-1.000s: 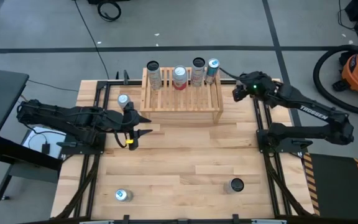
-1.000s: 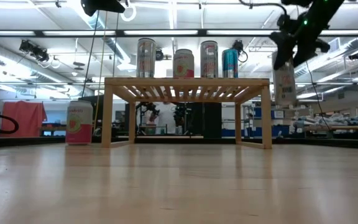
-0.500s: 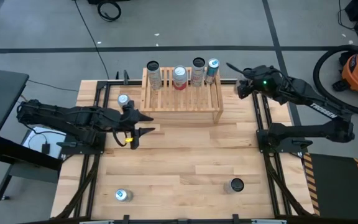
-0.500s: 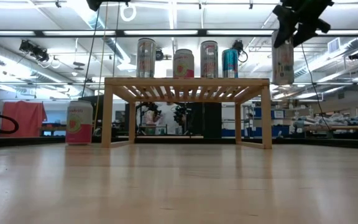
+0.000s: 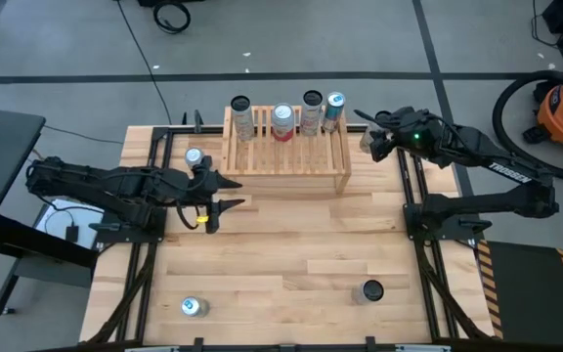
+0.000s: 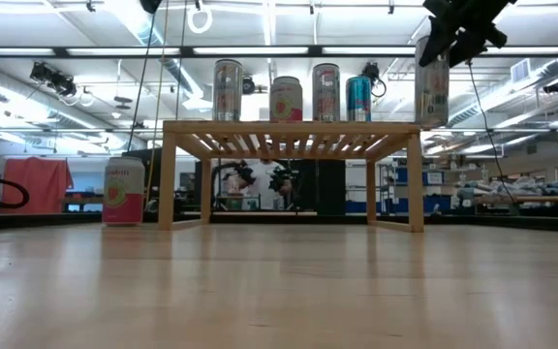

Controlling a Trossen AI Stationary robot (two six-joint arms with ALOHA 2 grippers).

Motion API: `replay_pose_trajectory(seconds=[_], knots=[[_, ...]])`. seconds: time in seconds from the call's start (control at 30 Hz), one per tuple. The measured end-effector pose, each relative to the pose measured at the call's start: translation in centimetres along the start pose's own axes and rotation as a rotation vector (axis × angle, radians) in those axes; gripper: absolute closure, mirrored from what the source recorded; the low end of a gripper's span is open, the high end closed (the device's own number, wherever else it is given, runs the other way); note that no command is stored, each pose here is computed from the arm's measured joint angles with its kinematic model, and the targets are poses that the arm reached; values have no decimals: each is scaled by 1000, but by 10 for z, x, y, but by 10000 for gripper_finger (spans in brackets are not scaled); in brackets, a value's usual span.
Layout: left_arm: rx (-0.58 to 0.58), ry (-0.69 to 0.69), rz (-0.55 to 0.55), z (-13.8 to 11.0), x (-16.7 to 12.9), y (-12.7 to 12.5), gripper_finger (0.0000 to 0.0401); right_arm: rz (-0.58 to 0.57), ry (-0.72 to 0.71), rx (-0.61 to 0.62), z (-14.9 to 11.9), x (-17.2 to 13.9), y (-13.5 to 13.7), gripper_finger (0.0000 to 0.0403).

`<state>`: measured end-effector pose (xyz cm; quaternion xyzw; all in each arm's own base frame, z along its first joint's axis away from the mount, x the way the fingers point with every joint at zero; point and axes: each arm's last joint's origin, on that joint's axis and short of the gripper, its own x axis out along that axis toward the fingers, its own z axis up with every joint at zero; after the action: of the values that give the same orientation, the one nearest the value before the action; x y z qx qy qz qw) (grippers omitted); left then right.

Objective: Place canned beverage on shelf
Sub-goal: Put the white yellow soda can on the shelf aligned with the other white yellow soda can

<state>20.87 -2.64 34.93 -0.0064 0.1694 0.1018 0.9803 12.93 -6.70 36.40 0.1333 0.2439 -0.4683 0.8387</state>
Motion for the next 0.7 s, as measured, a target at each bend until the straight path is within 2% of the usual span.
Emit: replay_pose_trajectory(seconds=[0.17, 0.4, 0.5, 0.7], knots=[[-4, 12, 15, -1, 2, 5, 209, -3, -2, 0, 0, 0, 0, 145], [-48, 55, -71, -3, 14, 9, 209, -4, -2, -3, 0, 0, 0, 145], [-28, 79, -82, -6, 19, 9, 207, -17, -7, -9, 0, 0, -1, 145], [18, 55, -90, -3, 28, 8, 167, -14, -11, -10, 1, 0, 0, 145]])
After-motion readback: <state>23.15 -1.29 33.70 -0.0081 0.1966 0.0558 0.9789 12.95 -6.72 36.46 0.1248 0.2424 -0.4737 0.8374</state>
